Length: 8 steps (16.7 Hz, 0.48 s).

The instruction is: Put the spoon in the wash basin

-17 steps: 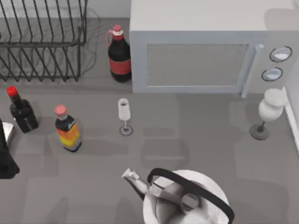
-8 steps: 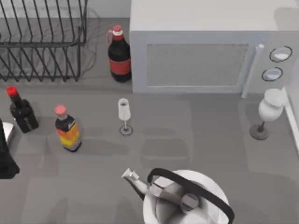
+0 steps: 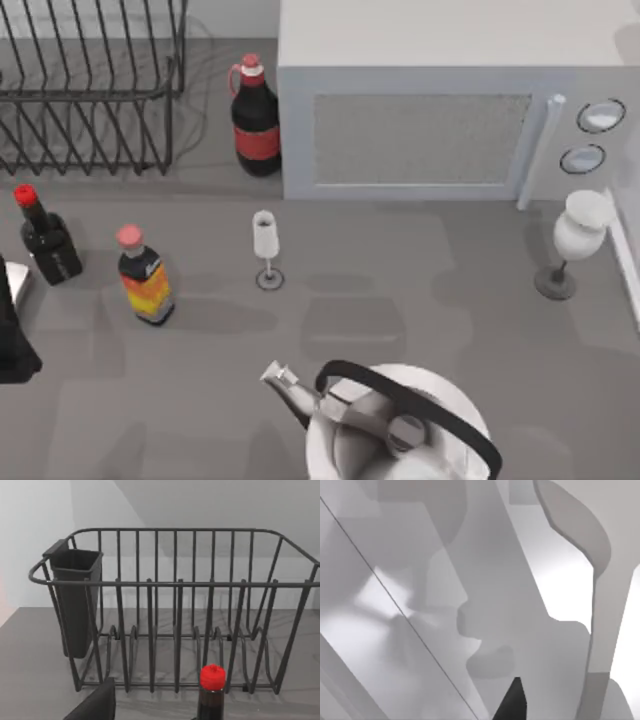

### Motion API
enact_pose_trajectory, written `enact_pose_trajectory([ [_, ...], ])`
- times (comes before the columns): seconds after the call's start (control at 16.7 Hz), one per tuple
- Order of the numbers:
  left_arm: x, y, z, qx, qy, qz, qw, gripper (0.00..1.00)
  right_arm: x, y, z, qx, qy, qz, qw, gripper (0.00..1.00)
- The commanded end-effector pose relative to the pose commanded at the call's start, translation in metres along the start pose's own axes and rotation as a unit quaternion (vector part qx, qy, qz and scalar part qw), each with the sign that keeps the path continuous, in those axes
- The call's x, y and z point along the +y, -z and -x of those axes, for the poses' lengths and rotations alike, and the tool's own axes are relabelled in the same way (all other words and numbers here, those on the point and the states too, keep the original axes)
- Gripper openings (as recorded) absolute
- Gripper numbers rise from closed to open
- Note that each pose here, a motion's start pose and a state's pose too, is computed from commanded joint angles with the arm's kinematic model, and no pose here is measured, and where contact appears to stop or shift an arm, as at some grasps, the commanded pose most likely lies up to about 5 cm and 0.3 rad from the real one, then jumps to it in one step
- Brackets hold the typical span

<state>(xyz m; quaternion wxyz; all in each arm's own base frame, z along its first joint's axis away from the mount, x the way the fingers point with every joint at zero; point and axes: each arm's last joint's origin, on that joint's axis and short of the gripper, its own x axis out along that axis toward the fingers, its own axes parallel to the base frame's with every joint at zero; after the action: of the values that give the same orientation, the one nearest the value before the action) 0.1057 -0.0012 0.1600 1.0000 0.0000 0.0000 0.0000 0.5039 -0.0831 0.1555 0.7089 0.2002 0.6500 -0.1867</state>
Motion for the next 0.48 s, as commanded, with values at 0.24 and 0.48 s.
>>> enact_pose_trajectory([
  [0.24, 0.0000, 0.0000, 0.0000, 0.000, 0.000, 0.000, 1.000, 1.00, 0.0003, 0.0008, -0.0022, 0.003, 0.002, 0.001, 1.000, 0.00],
  [0.48, 0.0000, 0.0000, 0.0000, 0.000, 0.000, 0.000, 1.000, 1.00, 0.0003, 0.0008, -0.0022, 0.003, 0.002, 0.001, 1.000, 0.30],
])
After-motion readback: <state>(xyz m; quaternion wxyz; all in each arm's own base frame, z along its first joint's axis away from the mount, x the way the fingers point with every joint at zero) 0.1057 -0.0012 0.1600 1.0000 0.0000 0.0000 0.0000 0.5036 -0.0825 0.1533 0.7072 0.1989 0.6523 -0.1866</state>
